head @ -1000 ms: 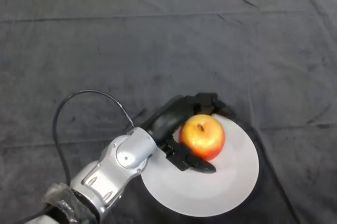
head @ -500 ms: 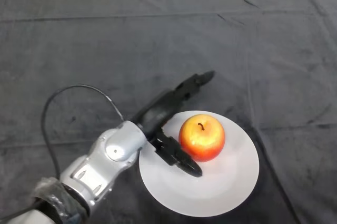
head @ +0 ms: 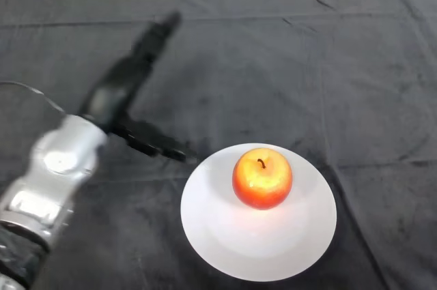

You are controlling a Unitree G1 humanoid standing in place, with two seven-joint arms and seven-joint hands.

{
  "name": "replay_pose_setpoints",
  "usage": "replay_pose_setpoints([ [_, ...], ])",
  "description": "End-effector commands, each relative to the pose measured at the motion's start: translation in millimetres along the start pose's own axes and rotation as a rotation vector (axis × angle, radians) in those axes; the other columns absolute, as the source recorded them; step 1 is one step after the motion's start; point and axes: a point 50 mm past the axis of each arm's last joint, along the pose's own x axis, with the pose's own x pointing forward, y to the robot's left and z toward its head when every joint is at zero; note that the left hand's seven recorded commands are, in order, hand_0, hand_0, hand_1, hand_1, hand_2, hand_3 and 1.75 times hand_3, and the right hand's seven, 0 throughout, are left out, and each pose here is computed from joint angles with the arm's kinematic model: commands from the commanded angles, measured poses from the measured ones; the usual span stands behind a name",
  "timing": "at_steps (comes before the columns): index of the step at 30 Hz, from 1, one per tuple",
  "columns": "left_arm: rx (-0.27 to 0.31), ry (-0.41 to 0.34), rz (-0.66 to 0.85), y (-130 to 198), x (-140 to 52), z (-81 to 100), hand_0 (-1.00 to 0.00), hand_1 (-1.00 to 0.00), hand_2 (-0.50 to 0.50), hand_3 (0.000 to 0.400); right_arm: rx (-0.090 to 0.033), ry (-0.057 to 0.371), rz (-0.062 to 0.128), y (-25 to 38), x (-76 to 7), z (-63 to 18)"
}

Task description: Move the apple to the plate

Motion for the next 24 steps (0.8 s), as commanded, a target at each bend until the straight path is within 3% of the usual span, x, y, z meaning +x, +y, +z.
replay_pose_setpoints([
  [1,0.024,0.012,0.114,34,-6.3,-4.2,0.00,0.00,0.00,0.000,-0.014,0.004,0.033,12.6,4.1,3.7],
  [8,0.010,0.051,0.346,77,-17.8,-15.5,0.00,0.00,0.00,0.000,-0.013,0.004,0.033,12.6,4.1,3.7],
  [24,0.011,0.201,0.737,140,-69.0,-46.3,0.00,0.00,0.00,0.000,-0.010,0.003,0.034,12.8,4.1,3.8],
])
